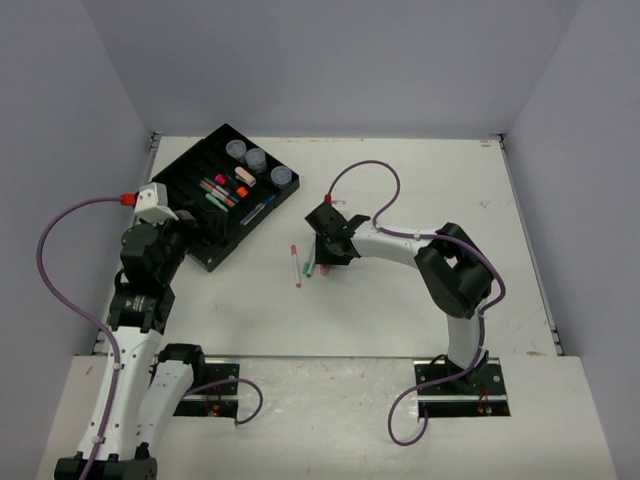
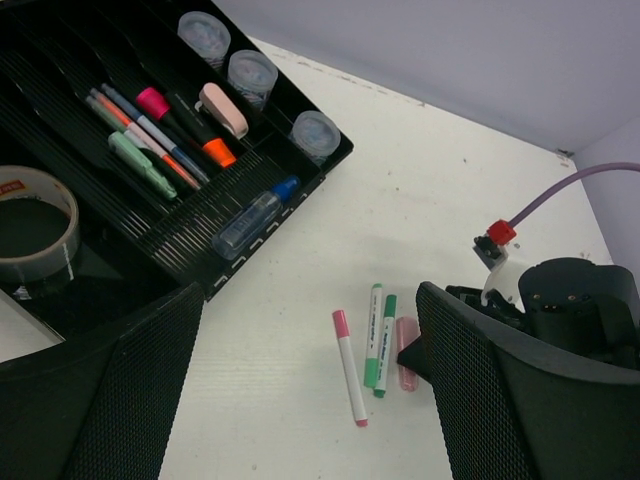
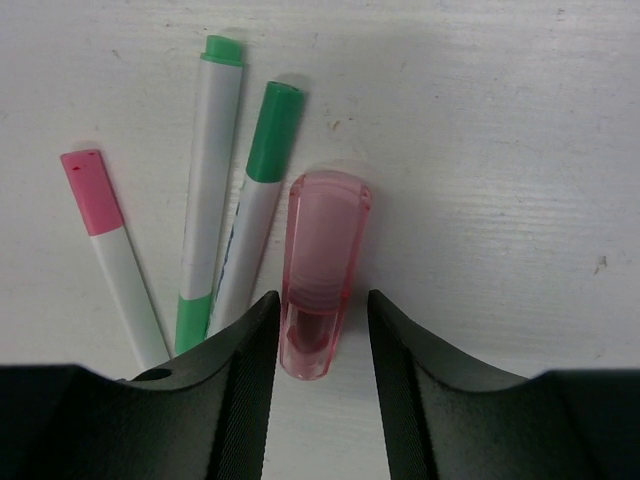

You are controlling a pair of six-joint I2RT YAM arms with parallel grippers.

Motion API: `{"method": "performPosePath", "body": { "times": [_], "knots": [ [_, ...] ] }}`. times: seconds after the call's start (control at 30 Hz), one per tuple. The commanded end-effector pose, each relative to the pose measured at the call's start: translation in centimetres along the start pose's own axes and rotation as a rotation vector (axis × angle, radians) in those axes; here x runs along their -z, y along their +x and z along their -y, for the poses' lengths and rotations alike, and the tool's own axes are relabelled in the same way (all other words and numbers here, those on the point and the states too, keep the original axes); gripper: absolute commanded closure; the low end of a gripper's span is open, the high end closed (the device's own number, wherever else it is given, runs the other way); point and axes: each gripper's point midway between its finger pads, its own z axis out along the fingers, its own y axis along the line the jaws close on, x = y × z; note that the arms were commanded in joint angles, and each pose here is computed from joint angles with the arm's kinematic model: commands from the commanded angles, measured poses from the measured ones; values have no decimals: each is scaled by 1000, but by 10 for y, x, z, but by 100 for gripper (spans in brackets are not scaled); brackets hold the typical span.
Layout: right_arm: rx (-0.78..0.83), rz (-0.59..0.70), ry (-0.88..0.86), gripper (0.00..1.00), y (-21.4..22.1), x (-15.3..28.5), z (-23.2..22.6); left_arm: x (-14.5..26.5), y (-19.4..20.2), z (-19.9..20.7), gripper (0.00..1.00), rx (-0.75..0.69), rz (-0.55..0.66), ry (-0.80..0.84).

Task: Sort the stationery into containers
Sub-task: Move the stationery to the center of the board, then pick up the stationery from the center of the board.

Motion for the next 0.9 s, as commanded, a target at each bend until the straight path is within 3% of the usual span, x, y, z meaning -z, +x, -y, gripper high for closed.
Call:
{"method": "performPosePath", "body": {
  "times": [0.0,0.17,0.4,0.53,0.57,0.6,0.87],
  "knots": [
    [3,7,80,58,9,-3,20,0,1,3,11,-33,-3,29],
    [18,-4,39,67,18,-1,20,-2,5,9,11,-34,-26,66],
    [35,-43,46,64,32,-2,29,-10,21,16,2,-31,-109,123],
    [34,-22,49,81,32,5,36,-14,30,25,0,-2,-140,182],
    [34,-2,32,91,28,11,34,-14,38,30,0,11,-164,221],
    [30,29,4,94,20,22,30,-17,44,36,0,25,-183,259],
    [76,271,-246,100,-11,116,-4,-12,95,116,0,200,-341,682]
  ]
}}
